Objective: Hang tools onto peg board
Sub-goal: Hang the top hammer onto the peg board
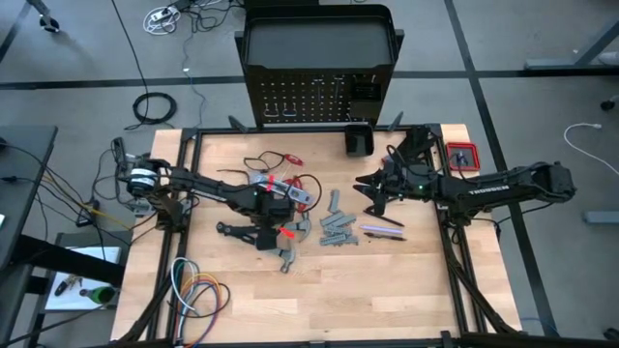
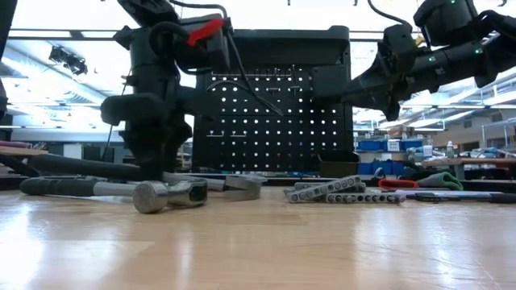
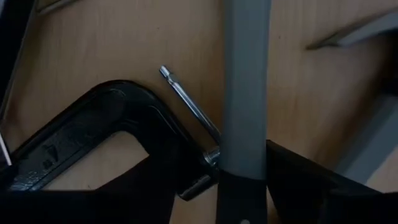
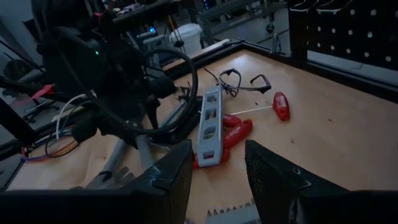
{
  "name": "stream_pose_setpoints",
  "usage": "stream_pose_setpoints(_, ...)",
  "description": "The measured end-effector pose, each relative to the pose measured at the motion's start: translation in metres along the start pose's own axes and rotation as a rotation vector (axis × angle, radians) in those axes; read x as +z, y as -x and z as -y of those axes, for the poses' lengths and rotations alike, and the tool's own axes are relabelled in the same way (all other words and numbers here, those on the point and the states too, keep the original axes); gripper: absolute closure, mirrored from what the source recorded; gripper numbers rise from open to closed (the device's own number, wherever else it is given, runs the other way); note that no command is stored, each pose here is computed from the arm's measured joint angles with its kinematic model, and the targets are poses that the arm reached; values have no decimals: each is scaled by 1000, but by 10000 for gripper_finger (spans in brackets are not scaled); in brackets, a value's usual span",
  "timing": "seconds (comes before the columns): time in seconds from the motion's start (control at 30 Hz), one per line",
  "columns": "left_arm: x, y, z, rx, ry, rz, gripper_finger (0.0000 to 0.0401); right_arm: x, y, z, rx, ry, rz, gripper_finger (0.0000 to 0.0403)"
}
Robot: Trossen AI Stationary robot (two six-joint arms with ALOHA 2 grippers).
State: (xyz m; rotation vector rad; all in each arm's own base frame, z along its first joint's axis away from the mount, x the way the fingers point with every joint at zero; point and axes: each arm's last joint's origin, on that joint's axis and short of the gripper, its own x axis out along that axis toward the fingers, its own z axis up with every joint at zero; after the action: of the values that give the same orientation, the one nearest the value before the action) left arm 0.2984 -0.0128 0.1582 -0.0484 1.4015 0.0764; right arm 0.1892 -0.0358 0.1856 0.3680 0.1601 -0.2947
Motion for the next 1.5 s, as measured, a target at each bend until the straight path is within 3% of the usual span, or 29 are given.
stream_pose_setpoints(0.27,2,-14,-1,56,-92,-33,324,-2,0,-2,8,-33,-9,247)
stream_pose_setpoints(0.6,15,4,-3,140,-118,-15,326,-2,0,-4,19,-33,-12,247)
stream_pose_setpoints(0.87,16,42,0,157,-22,126,326,1,6,-2,-39,-59,4,250)
stream_pose_setpoints(1.0,16,57,3,238,6,212,326,2,12,0,-109,-56,10,250)
stream_pose_setpoints(1.3,20,63,24,413,-56,363,326,0,13,0,-113,-80,-8,250)
stream_pose_setpoints(1.5,25,61,26,550,-66,503,326,-10,4,-5,-36,-123,-85,250)
